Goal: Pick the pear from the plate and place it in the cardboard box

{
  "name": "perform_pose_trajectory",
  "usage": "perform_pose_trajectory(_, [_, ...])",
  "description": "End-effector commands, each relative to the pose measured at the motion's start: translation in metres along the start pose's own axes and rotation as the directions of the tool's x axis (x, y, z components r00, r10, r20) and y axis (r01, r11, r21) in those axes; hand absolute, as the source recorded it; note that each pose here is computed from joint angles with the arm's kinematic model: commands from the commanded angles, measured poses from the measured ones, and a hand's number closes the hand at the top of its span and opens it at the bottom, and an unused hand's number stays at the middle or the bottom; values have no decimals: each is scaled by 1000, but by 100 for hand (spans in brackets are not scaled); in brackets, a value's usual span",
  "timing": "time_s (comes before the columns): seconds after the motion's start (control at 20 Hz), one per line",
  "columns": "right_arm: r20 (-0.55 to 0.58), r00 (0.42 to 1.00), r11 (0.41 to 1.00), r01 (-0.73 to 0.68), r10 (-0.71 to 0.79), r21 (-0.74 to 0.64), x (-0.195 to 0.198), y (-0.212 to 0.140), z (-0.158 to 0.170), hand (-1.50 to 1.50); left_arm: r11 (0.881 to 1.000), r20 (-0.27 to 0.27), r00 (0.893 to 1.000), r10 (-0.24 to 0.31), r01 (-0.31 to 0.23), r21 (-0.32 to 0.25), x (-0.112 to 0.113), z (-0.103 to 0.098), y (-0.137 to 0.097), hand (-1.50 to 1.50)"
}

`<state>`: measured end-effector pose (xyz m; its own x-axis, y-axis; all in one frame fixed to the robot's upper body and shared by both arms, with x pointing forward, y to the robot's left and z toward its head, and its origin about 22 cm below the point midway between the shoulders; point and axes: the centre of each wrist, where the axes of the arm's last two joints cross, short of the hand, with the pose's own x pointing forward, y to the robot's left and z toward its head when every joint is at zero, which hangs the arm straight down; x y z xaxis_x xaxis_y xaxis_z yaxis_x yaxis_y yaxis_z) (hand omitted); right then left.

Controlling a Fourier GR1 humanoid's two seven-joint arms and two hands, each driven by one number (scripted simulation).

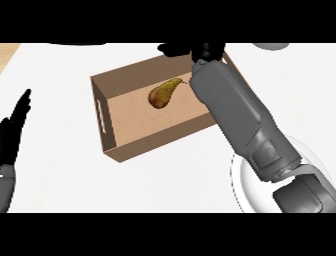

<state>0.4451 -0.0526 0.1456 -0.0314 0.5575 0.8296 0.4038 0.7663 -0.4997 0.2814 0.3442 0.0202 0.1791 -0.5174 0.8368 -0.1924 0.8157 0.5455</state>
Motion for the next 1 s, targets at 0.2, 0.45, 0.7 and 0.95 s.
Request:
perform_pose_trajectory(0.2, [20, 981, 980, 195, -194, -47, -25, -22, 5, -150, 999, -57, 998, -10, 13, 50, -25, 14, 16, 0])
perform_pose_trajectory(0.45, [-19, 983, 979, 179, -182, -92, -62, -72, -2, -150, 999, -73, 997, -5, 8, 47, -26, 29, 13, 0])
perform_pose_trajectory(0.7, [-30, 989, 986, 141, -144, -91, -90, -126, 15, -150, 998, -72, 997, 6, -1, 64, -29, 15, 31, 0])
perform_pose_trajectory(0.95, [-19, 993, 990, 112, -114, -87, -121, -196, 42, -150, 999, -47, 999, 3, 0, 51, -18, 17, 36, 0])
